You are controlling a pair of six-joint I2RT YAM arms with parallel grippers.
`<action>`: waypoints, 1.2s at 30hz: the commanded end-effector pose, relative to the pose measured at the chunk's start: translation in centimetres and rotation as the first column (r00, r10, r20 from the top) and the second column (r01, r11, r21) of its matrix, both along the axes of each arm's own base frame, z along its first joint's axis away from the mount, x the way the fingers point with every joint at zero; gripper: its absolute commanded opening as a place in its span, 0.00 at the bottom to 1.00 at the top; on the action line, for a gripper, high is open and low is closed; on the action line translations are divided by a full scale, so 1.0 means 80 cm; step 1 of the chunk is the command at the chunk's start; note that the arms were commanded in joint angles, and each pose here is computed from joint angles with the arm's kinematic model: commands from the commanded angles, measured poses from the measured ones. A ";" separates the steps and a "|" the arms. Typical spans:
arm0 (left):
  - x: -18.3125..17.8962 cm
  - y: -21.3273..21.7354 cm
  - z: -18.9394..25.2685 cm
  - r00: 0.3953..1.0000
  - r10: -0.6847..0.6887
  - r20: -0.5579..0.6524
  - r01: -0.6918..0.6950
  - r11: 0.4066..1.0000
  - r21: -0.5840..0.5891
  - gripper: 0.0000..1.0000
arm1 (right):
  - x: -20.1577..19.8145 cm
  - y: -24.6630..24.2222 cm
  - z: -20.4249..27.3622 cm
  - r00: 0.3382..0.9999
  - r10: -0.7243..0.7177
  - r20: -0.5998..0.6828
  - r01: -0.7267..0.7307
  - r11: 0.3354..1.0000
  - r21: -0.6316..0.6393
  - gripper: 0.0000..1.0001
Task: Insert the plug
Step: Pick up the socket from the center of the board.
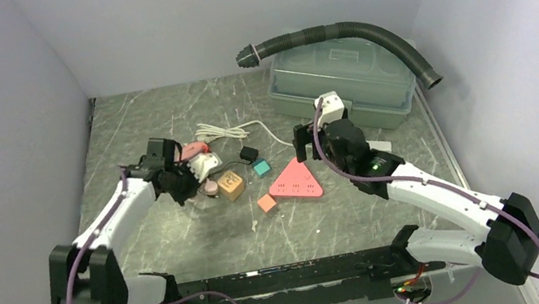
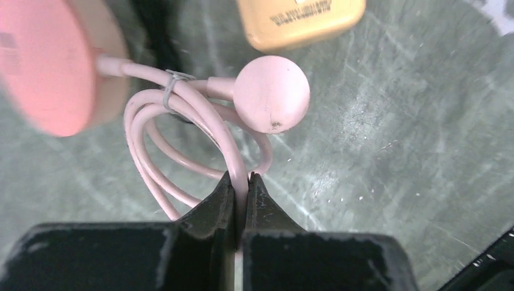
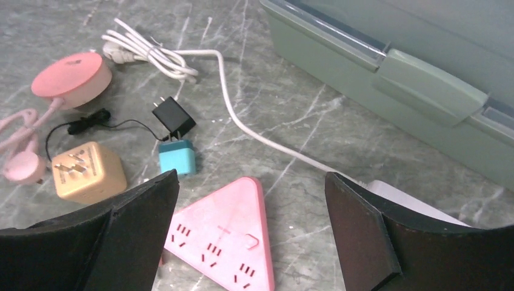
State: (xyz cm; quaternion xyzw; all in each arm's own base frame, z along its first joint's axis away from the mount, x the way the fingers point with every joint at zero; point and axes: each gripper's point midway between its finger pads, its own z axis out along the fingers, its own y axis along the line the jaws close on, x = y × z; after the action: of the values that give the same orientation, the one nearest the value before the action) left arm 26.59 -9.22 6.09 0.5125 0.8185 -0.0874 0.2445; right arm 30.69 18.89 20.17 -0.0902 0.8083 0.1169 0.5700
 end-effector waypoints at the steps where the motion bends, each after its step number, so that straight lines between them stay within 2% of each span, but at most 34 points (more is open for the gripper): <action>1: 0.006 -0.013 0.118 0.989 0.003 0.149 0.009 0.996 -0.085 0.00 | 0.010 0.032 0.060 0.995 0.058 0.081 -0.068 0.991 0.119 0.97; 7: -0.026 -0.027 0.226 0.984 0.017 0.176 0.019 0.979 -0.203 0.00 | 0.010 0.071 0.068 0.973 0.211 0.096 -0.221 0.970 0.099 1.00; 10: -0.047 -0.040 0.268 0.979 -0.004 0.205 0.062 0.958 -0.279 0.00 | -0.001 0.100 0.073 0.928 0.349 0.130 -0.362 0.928 0.094 1.00; 12: -0.062 -0.047 0.291 0.974 -0.030 0.225 0.103 0.941 -0.323 0.00 | -0.016 0.121 0.079 0.871 0.460 0.171 -0.478 0.875 0.079 1.00; 14: -0.074 -0.051 0.310 0.969 -0.034 0.243 0.121 0.927 -0.354 0.00 | -0.038 0.141 0.086 0.785 0.578 0.220 -0.603 0.795 0.063 1.00; 17: -0.104 -0.060 0.325 0.962 -0.128 0.243 0.216 0.899 -0.380 0.00 | -0.069 0.164 0.093 0.653 0.708 0.269 -0.741 0.671 0.031 1.00; 22: -0.143 -0.065 0.342 0.932 -0.216 0.292 0.324 0.860 -0.396 0.00 | -0.094 0.190 0.095 0.496 0.816 0.296 -0.848 0.528 -0.035 1.00; 26: -0.166 -0.065 0.347 0.922 -0.266 0.283 0.365 0.841 -0.399 0.00 | -0.124 0.213 0.096 0.351 0.886 0.301 -0.921 0.385 -0.060 1.00; 30: -0.181 -0.063 0.340 0.930 -0.279 0.241 0.358 0.839 -0.409 0.00 | -0.149 0.237 0.088 0.270 0.920 0.284 -0.952 0.299 -0.065 1.00; 36: -0.191 -0.063 0.333 0.927 -0.292 0.234 0.367 0.830 -0.420 0.00 | -0.176 0.261 0.082 0.207 0.929 0.307 -0.974 0.226 -0.029 1.00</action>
State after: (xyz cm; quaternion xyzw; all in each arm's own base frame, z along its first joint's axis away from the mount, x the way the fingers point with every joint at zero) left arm 12.43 -13.30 31.54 0.5606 0.6912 -0.2527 0.3797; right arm 17.84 38.31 23.43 -0.5225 0.5489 0.4672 0.4555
